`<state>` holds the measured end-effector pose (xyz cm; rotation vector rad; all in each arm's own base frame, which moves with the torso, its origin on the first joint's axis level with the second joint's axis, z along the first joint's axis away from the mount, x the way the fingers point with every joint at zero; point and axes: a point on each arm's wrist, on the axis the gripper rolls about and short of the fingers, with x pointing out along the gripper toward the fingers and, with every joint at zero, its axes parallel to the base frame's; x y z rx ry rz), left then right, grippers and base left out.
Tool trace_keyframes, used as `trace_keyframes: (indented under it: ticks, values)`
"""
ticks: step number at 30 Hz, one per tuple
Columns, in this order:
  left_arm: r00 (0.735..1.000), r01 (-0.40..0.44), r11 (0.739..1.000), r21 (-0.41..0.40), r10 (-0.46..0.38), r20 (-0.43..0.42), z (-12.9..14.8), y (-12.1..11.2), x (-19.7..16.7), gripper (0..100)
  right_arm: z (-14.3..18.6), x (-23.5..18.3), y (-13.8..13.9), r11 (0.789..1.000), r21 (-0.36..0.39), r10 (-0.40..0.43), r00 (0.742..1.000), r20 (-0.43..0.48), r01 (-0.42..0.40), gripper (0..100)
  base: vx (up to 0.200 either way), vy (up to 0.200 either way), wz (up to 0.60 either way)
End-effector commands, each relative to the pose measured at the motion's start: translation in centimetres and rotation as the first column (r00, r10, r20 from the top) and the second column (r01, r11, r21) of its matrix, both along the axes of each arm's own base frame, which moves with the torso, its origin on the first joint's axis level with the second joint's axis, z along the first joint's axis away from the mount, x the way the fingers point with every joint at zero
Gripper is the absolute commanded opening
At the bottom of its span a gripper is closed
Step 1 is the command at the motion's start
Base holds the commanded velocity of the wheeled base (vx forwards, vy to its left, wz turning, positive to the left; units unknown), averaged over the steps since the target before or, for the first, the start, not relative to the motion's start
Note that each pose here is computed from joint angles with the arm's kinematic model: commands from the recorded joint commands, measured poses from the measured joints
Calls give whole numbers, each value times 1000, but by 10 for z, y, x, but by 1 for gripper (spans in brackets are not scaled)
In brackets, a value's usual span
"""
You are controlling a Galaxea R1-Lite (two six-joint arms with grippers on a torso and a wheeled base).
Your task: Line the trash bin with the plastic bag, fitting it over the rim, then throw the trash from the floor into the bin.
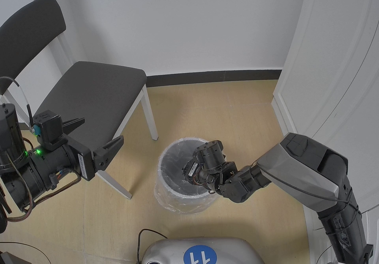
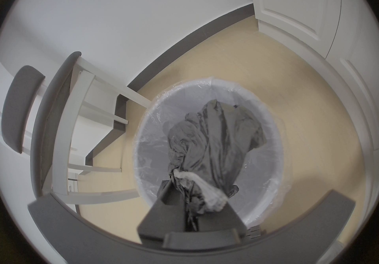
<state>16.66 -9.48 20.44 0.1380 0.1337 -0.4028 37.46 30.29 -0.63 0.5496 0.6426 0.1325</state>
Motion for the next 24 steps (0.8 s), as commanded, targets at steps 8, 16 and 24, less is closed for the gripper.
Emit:
trace_keyframes:
  ticks: [8,16,24]
  values:
    - [1000,2,1000,3,-2,-3,-1,-1,0,100,-11,1,5,1000,8,4,1000,-13,-4,0,0,0,0]
    - [1000,4,1000,15,-3,-21,-5,-3,4,100,-20,5,9,999,32,-12,1000,-22,13,0,0,0,0]
    - [1000,4,1000,17,-3,-25,-6,-4,5,100,-15,5,10,996,85,-36,999,-26,38,0,0,0,0]
